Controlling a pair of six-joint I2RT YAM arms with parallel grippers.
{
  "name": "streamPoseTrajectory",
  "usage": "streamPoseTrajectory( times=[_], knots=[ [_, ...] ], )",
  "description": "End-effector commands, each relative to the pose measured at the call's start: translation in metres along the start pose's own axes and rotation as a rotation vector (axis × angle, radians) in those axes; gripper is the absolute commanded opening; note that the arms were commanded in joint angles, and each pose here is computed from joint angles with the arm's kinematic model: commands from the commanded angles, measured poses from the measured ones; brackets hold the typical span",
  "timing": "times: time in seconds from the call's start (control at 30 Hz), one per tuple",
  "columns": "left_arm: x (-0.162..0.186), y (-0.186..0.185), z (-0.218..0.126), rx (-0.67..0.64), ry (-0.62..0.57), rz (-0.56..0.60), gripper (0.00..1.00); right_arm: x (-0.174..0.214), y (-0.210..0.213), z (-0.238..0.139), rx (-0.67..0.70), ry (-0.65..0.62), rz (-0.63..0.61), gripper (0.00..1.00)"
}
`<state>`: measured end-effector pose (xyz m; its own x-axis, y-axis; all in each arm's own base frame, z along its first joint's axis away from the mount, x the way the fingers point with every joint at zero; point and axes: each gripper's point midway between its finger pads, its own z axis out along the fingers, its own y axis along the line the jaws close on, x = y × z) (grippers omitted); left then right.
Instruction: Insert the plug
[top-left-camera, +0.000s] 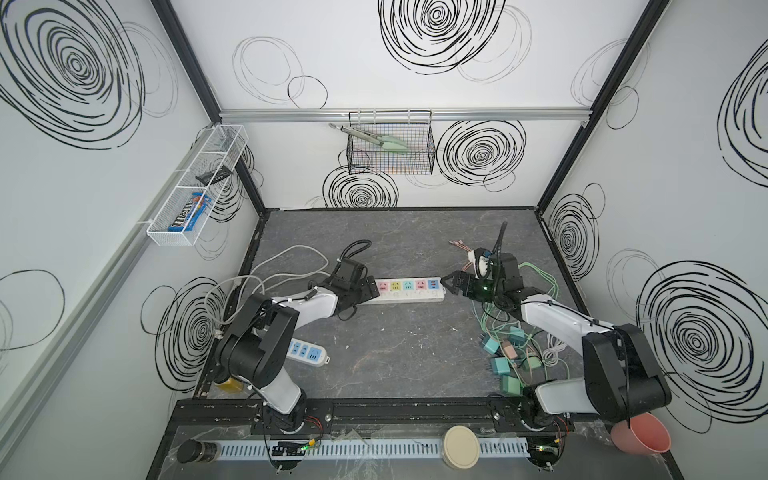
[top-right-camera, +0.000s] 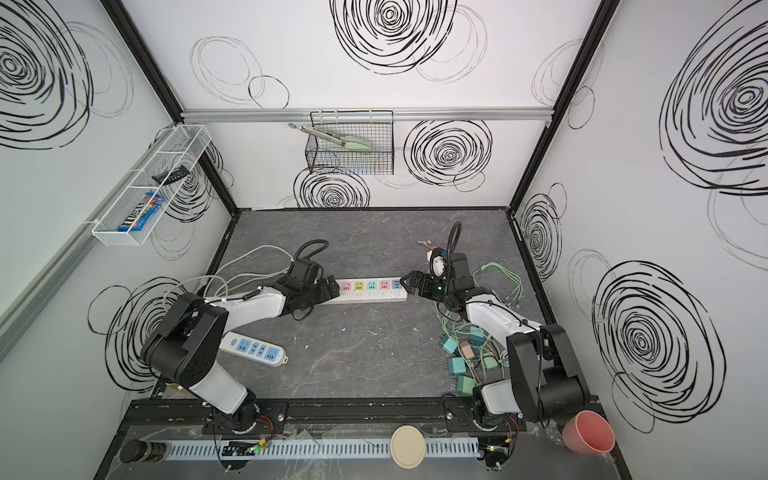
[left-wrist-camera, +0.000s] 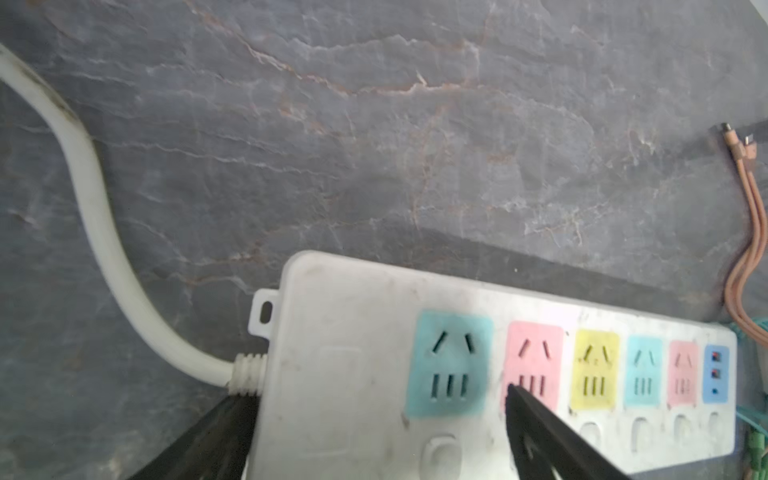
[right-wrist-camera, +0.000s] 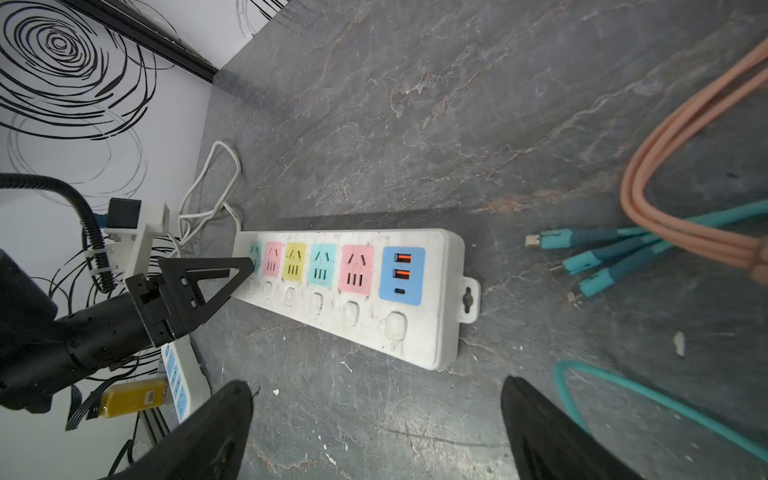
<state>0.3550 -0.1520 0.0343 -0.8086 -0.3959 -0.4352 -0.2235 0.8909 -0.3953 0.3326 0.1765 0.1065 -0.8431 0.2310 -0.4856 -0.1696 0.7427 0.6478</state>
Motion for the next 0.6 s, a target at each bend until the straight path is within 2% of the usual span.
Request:
streamPoseTrajectory(
  times=[0.0, 0.1, 0.23, 0.37, 0.57],
  knots=[
    [-0.002, 0.007, -0.011, -0.022, -0.037, -0.022, 0.96, -0.003, 0.001, 0.003, -0.017, 0.008, 0.0, 0.97],
    [-0.001, 0.015, -0.012, -0.022, -0.036, -0.02, 0.96, -0.004, -0.002, 0.007, -0.035, 0.006, 0.043, 0.97],
    [0.004, 0.022, -0.01, -0.018, -0.011, -0.01, 0.96, 0.002, 0.009, 0.014, -0.128, 0.053, 0.027, 0.97],
    [0.006, 0.022, -0.009, -0.011, 0.003, 0.004, 0.96, 0.003, -0.02, 0.029, 0.012, 0.073, 0.115, 0.97],
    [-0.004, 0.017, -0.001, 0.001, 0.0, 0.034, 0.96, 0.015, -0.018, 0.058, -0.006, 0.157, 0.088, 0.97]
  ],
)
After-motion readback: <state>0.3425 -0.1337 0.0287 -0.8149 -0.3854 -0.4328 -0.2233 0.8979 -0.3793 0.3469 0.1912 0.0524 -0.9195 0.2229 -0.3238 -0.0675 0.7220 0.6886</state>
